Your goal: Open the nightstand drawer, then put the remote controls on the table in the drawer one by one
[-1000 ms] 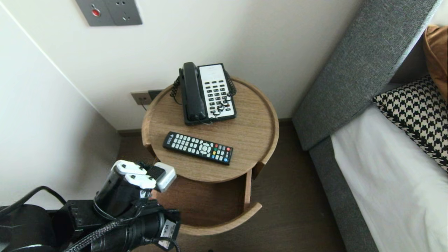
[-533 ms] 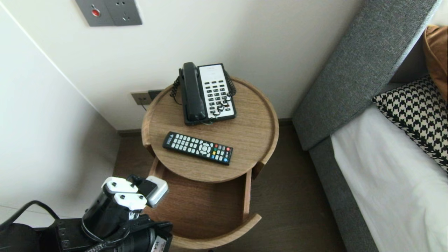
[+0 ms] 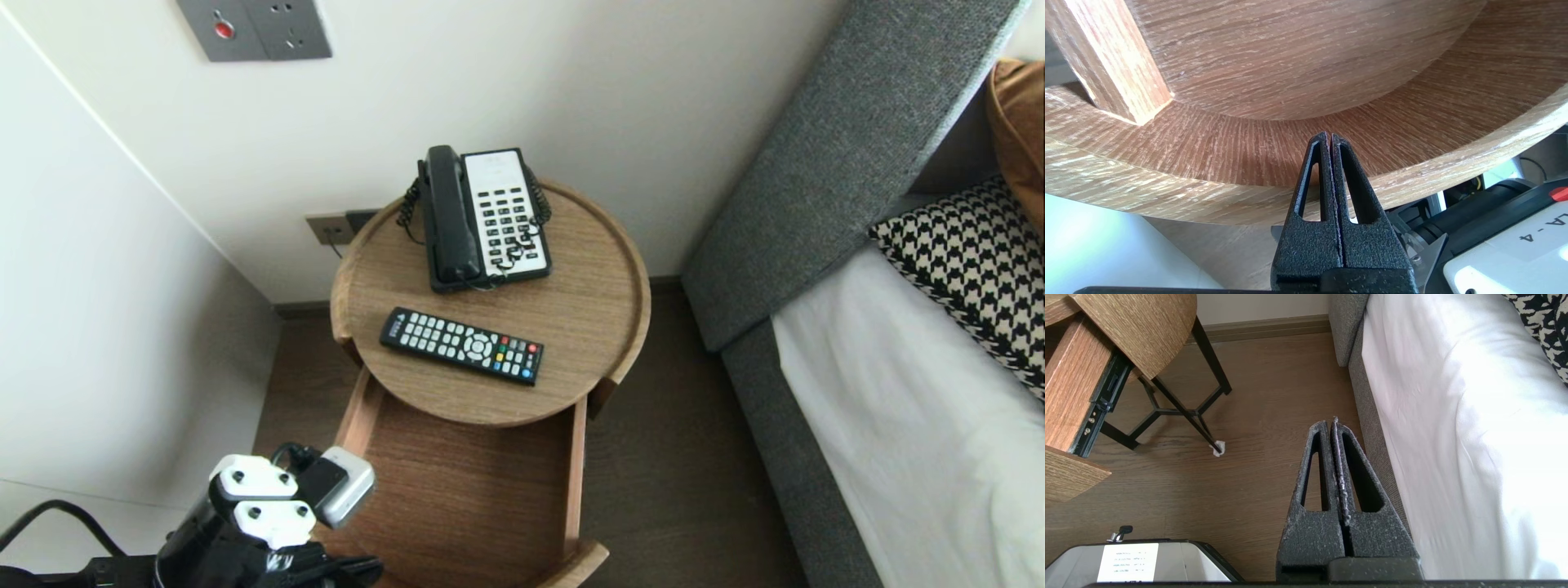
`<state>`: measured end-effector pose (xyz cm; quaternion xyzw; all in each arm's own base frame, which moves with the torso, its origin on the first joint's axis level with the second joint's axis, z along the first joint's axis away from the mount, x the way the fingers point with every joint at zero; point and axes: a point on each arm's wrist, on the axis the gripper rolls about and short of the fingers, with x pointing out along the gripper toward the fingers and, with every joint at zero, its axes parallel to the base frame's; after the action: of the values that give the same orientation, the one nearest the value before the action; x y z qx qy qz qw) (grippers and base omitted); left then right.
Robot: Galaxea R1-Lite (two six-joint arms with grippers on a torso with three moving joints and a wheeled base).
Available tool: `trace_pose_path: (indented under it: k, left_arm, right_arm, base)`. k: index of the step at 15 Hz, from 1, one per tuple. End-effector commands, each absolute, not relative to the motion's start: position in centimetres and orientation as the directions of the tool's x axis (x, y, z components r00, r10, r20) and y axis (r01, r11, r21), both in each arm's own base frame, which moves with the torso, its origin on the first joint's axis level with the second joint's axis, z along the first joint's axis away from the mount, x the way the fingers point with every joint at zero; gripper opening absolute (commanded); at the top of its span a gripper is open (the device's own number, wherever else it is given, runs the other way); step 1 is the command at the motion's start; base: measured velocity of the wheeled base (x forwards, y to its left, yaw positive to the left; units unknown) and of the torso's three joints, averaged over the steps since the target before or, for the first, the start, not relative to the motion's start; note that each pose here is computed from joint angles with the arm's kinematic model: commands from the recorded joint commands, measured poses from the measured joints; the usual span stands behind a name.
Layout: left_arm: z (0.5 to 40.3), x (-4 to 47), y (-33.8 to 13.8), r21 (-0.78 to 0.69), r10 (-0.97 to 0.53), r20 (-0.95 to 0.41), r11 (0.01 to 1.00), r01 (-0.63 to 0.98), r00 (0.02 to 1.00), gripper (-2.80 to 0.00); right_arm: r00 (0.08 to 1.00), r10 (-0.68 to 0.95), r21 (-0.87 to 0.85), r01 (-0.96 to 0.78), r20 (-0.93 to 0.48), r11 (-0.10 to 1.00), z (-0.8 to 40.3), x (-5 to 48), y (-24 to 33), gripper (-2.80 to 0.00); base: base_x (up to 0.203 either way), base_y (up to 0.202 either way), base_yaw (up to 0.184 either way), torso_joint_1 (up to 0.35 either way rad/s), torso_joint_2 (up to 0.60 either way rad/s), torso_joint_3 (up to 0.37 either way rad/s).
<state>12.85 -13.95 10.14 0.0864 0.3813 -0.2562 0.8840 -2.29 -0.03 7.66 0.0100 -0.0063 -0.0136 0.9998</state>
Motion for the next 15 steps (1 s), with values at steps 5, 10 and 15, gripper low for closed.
trace_pose_path:
  k: [5, 10, 15]
  left_arm:
    - [12.4, 13.7, -14.8, -0.096, -0.44, -0.635, 0.861, 0.5, 0.635, -2.8]
    - [18.5, 17.9, -16.6, -0.15, -0.438, -0.517, 0.892, 0.426, 0.735, -2.8]
    - [22.0, 22.7, -18.0, -0.099, -0.374, -0.542, 0.918, 0.384, 0.752, 0.0]
  right_arm:
    - [0.999, -0.027, 0.02, 0.027, 0.018, 0.999, 7.5, -2.3, 0.0, -2.8]
    - [0.999, -0.028, 0.02, 0.027, 0.018, 0.999, 7.5, -2.3, 0.0, -2.8]
    - [0.999, -0.028, 0.02, 0.027, 0.018, 0.999, 7.5, -2.3, 0.0, -2.8]
  base:
    - [0.0, 0.0, 0.0, 0.0, 0.0, 0.0]
    - [0.0, 0.0, 0.0, 0.0, 0.0, 0.0]
    - [0.0, 0.0, 0.0, 0.0, 0.0, 0.0]
